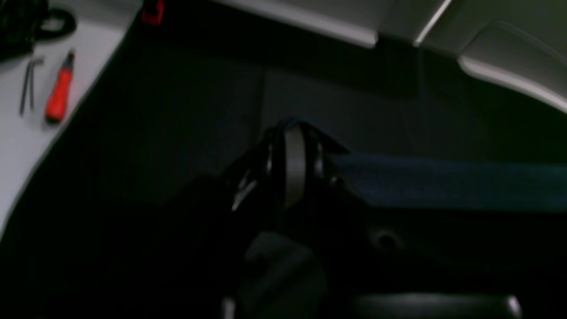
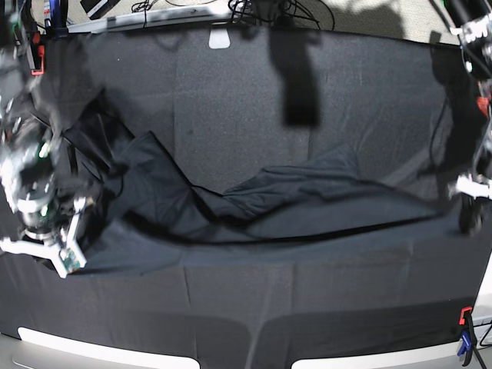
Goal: Layout the t-shirt on the table in an organized manner, then fold the t-shirt properly
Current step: 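Lift the shirt with both grippers and swing it up over the table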
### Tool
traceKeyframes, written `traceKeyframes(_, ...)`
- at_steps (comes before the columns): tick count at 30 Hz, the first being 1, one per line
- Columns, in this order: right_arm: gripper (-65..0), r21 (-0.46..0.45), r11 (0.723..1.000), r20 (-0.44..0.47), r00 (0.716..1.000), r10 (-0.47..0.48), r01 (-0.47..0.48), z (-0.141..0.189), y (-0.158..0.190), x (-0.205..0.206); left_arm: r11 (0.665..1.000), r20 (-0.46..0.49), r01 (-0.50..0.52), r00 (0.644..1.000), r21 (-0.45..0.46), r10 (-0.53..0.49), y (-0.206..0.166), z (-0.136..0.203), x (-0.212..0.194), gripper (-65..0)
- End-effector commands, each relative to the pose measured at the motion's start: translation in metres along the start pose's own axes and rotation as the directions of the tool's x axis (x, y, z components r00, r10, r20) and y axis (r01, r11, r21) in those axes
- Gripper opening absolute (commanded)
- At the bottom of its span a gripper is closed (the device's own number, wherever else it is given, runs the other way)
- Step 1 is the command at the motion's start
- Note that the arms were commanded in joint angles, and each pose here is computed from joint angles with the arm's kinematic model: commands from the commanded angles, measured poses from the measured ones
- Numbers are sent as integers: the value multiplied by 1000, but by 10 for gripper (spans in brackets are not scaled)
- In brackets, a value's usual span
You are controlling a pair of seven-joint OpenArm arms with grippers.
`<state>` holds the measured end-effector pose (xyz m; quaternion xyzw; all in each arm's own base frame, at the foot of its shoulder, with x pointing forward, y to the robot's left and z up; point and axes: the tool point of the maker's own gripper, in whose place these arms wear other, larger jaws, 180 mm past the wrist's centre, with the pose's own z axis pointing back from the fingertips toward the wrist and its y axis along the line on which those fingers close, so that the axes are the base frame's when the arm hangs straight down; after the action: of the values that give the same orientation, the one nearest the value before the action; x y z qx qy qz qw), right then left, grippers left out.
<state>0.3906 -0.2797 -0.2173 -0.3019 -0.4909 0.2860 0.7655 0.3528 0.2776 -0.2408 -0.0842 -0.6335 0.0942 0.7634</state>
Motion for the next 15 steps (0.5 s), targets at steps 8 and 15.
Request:
traceKeyframes(8, -650, 9, 988, 18, 988, -154, 154, -52, -40, 9, 999, 126, 26, 992, -47, -20, -25, -40, 44, -650)
traceKeyframes(15, -650, 46, 946, 11, 947, -322, 321, -102, -44, 39, 997, 63, 38, 997, -74, -34, -51, -111, 31, -650)
